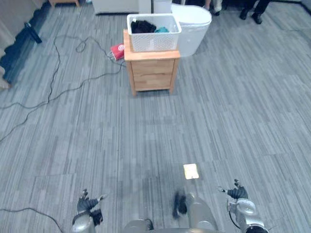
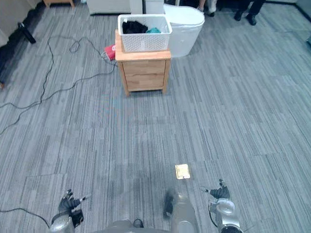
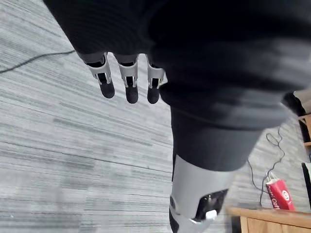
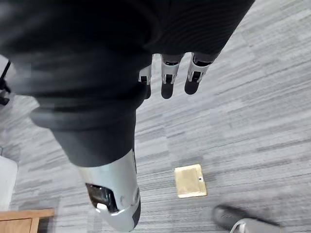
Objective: Pick up the laundry basket with both hands and put the clothes into the washing machine.
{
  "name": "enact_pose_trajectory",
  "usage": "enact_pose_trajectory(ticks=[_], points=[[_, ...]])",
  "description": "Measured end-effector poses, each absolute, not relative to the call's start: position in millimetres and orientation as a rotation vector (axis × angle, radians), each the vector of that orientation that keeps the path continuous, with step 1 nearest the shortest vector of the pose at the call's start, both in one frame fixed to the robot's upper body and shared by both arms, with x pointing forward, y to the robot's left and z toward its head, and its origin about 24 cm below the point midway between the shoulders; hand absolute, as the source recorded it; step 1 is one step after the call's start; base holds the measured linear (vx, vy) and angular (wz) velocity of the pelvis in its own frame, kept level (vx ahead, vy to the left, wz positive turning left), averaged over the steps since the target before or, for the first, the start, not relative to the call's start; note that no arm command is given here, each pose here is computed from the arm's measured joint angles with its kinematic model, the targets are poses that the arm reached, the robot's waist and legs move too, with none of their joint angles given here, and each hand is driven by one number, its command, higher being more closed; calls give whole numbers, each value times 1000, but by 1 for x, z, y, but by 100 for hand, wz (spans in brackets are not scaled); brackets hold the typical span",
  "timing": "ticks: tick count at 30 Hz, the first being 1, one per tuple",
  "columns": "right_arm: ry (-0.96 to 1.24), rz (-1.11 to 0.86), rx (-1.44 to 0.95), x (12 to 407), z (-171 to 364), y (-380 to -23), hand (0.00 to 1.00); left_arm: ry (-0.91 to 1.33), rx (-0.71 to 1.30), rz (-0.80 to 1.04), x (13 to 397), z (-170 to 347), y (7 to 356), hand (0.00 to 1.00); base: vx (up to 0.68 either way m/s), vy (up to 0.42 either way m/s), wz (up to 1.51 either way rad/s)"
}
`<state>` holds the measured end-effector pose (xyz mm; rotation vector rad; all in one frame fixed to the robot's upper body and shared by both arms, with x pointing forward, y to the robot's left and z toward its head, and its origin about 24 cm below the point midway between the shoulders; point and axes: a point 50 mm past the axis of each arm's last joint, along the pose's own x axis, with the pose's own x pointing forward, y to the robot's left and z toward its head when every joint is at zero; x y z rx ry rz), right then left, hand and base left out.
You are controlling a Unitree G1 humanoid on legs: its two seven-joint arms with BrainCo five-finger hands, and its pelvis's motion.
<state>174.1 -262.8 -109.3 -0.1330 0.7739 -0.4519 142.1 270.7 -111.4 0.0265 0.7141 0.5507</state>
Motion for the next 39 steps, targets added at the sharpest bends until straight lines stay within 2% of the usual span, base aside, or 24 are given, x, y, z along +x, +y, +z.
enact_pose_trajectory(ticks=[4, 10, 15, 20, 24, 30, 34, 39], points=[[792, -453, -127, 167, -113, -262, 0, 715, 7, 537, 144, -114, 263, 0, 646, -151, 43], [668, -393, -62, 193, -99, -233, 0, 709, -39, 556, 142, -115, 256, 0, 612, -159, -21], [618, -388, -46, 202, -91, -230, 0, 679, -57, 546, 147, -112, 249, 0, 536, 5, -27], [682, -402, -40, 185, -103, -229, 0, 733, -60, 556, 129, -120, 247, 0, 617, 252, -41], [769, -411, -7, 164, -118, -221, 0, 760, -36, 505, 130, -123, 240, 0, 721, 314, 6], [747, -374, -28, 172, -115, -216, 0, 716, -2, 506, 143, -114, 253, 0, 549, 80, 26], [780, -396, -24, 161, -121, -220, 0, 720, 9, 526, 141, -113, 260, 0, 481, -75, 32], [710, -417, -30, 170, -108, -228, 0, 763, -73, 554, 128, -124, 242, 0, 496, -120, -7]])
